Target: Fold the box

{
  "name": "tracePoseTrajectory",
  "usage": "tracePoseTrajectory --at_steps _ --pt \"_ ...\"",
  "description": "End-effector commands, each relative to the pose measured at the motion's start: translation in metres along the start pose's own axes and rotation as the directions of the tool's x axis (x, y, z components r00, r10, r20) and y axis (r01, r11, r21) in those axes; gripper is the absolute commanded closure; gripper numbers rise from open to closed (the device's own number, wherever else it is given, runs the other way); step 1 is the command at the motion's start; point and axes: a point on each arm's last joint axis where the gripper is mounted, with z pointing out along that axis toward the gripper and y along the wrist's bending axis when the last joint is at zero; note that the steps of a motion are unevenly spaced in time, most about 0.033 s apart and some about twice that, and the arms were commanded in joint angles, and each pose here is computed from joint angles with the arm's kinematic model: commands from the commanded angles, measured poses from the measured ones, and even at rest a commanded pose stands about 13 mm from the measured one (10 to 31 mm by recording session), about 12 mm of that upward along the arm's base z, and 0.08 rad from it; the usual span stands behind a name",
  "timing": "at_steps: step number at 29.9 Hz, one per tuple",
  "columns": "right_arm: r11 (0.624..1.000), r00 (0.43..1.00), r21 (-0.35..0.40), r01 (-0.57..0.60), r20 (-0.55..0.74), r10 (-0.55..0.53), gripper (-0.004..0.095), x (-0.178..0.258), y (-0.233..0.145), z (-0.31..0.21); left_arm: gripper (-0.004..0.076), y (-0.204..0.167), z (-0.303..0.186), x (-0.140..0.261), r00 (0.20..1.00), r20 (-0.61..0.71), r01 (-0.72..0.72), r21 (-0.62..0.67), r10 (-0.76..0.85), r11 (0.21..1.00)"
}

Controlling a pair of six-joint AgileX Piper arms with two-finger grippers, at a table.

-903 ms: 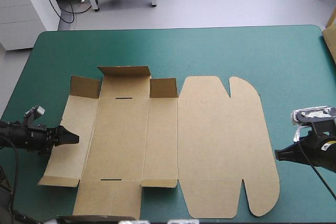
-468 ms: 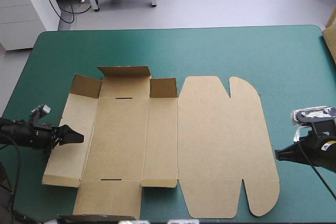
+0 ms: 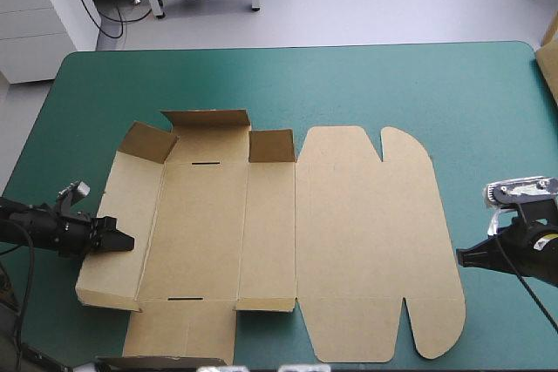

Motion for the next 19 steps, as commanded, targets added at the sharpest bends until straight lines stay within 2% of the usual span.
tracePoseTrajectory --at_steps 1,8,19 --pt "1.000 0.998 0.019 0.009 0.059 -0.010 0.0929 -0.008 -0.002 -0.006 0.0657 -0.004 0.002 0.009 0.995 -0.095 -0.034 0.001 0.034 0.999" --pt "1.000 0.998 0.019 0.009 0.059 -0.010 0.0929 -0.008 -0.002 -0.006 0.0717 -0.004 0.002 0.010 0.994 -0.103 -0.043 -0.004 0.043 0.999" --pt "1.000 0.998 0.019 0.009 0.059 -0.010 0.0929 -0.008 -0.002 -0.006 0.0724 -0.014 -0.002 -0.006 0.994 -0.086 -0.072 -0.026 0.070 0.997"
